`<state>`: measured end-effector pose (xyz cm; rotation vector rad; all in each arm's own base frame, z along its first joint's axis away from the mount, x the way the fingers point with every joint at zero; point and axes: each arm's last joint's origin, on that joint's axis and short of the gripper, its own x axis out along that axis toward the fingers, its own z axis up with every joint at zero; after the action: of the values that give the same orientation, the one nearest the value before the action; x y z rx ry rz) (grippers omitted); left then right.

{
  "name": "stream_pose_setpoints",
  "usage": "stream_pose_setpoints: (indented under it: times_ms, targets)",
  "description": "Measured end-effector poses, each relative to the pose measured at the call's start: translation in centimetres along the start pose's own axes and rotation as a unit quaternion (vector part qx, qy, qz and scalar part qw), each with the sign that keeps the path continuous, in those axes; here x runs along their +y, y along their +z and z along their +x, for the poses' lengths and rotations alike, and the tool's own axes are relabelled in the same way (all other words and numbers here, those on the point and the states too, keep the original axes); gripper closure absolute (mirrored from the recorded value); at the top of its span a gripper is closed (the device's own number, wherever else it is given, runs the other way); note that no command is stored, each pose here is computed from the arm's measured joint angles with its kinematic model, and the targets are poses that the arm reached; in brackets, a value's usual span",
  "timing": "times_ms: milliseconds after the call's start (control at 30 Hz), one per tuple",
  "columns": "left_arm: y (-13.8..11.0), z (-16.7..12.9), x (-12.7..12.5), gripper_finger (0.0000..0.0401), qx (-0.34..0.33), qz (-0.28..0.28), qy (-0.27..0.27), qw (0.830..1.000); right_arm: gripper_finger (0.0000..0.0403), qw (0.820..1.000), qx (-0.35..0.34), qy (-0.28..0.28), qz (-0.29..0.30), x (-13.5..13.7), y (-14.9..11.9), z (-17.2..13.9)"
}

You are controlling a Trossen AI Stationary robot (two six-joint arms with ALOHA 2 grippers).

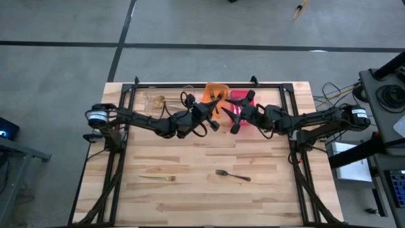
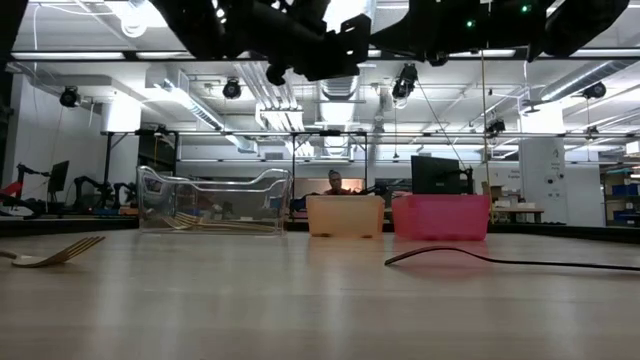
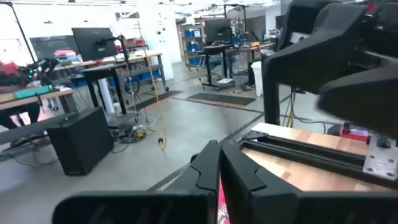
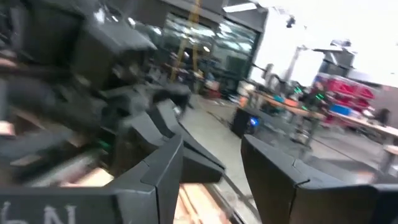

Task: Sort silverware by color (type)
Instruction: Put the white fork into the red bin

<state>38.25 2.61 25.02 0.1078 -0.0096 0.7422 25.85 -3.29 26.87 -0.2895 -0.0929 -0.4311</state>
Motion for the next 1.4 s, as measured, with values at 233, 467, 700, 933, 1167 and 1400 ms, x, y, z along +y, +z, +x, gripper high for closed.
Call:
stream_pose_setpoints:
  times_ms: [233,467,700,933,1167,1400]
  targets:
    - [-0.3,0.4,-0.4,0.0397,0.017,0.021,-0.001,1.000,0.0260,1.000,0.005,-0.004,-0.011,-0.1,0.0,-0.1]
    - [-1.3,0.2,-0.5,0.0400,0.058,0.041,-0.008,0.997,0.0263,0.999,0.024,-0.038,-0.012,-0.3,0.0,-0.2]
    - [0.3,-0.5,0.1,0.0401,0.061,0.043,-0.034,0.997,0.0270,0.995,0.038,-0.083,0.040,-0.8,0.2,-0.6]
    - [2.9,-2.4,1.8,0.0401,0.051,0.070,-0.109,0.990,0.0288,0.979,0.163,-0.067,0.100,-0.9,2.1,0.9]
    - [4.5,-5.9,4.9,0.0401,0.019,0.079,-0.135,0.987,0.0309,0.919,0.333,-0.094,0.189,-0.1,1.6,1.6]
    - [5.1,-9.1,7.8,0.0401,-0.016,0.095,-0.146,0.985,0.0327,0.840,0.453,-0.094,0.282,1.8,-1.8,1.3]
